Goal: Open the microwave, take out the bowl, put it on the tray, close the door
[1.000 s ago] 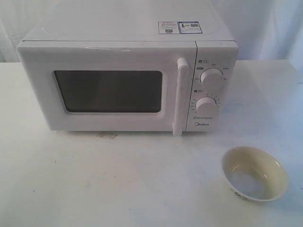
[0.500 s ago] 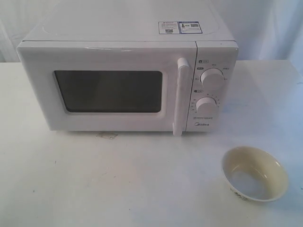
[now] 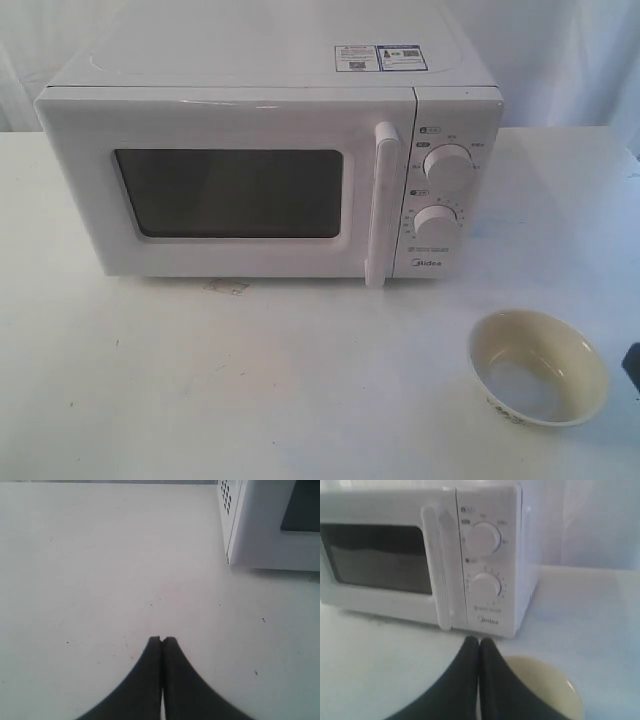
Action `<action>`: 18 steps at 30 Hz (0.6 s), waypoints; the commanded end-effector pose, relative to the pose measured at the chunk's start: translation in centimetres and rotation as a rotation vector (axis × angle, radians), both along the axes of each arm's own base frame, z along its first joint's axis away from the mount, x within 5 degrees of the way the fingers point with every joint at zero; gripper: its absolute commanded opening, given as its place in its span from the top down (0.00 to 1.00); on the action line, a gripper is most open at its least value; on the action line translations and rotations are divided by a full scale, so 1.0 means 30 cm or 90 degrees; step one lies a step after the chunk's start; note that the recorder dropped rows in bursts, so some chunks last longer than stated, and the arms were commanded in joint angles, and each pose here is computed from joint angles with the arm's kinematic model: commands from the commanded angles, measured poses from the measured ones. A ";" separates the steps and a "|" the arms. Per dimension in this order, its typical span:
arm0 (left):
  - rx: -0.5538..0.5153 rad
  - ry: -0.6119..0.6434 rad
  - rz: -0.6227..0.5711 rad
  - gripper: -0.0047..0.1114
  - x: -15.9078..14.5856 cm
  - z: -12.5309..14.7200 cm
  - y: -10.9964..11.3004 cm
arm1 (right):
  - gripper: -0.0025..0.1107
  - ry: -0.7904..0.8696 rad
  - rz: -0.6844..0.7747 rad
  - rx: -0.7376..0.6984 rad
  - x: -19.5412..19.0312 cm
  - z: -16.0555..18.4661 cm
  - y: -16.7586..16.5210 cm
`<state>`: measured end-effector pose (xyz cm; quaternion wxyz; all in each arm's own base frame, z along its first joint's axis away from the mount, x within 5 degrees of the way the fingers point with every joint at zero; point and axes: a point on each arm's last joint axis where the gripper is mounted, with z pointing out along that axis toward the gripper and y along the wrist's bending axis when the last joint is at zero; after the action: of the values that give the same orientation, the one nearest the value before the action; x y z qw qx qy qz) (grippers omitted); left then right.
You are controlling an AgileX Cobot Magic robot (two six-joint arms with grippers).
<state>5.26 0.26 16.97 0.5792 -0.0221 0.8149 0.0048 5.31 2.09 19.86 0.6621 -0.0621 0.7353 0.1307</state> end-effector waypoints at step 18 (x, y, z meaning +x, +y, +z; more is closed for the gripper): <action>-0.001 -0.003 0.003 0.96 0.000 -0.002 0.001 | 0.98 0.110 -0.098 -0.013 -0.001 -0.056 -0.046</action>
<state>5.26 0.26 16.97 0.5792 -0.0216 0.8149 0.0055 5.31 0.76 18.30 0.6028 -0.0014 0.7938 0.0805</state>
